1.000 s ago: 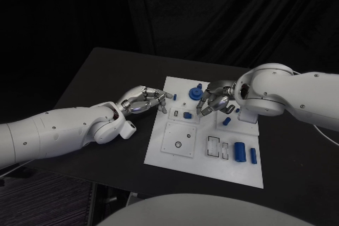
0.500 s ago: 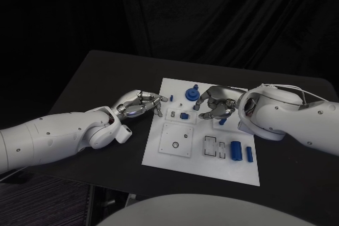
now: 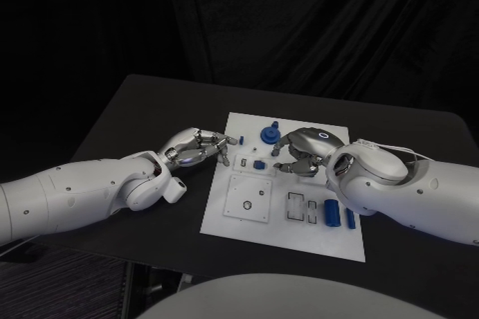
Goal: Assemble the parts on the task board
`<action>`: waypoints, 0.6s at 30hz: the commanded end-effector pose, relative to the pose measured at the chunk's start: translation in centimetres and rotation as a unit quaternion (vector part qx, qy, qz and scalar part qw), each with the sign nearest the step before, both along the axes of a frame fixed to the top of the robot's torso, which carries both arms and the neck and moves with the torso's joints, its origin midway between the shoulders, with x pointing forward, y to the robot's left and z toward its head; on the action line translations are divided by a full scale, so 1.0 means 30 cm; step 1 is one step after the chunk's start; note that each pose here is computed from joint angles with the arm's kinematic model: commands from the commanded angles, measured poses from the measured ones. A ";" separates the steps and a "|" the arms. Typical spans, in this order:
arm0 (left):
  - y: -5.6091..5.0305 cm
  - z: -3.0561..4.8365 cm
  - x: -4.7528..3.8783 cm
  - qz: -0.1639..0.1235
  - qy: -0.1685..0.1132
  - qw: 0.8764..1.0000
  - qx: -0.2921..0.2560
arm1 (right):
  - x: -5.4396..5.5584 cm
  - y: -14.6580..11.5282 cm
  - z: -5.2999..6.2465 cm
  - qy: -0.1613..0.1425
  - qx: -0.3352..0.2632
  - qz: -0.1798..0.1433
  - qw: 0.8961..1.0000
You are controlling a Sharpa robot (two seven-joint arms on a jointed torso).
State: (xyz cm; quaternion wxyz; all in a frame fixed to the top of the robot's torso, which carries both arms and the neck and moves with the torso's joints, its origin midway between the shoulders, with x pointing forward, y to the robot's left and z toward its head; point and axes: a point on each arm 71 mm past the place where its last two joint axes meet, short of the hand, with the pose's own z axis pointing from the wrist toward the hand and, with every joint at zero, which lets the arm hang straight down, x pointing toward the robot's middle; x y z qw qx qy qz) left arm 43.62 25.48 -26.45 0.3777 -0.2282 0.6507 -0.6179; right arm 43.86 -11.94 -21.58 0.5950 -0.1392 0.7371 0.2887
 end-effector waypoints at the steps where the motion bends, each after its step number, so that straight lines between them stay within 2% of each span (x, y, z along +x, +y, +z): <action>1: -0.006 0.003 -0.004 -0.004 -0.005 1.000 -0.008 | 0.000 0.009 0.002 -0.046 0.013 -0.006 0.999; 12: -0.008 0.002 -0.004 -0.005 -0.003 1.000 -0.008 | -0.003 0.064 -0.046 -0.036 0.010 0.003 0.999; 18: -0.011 0.001 -0.003 -0.007 -0.003 1.000 -0.008 | 0.003 0.084 -0.071 -0.025 -0.013 0.004 1.000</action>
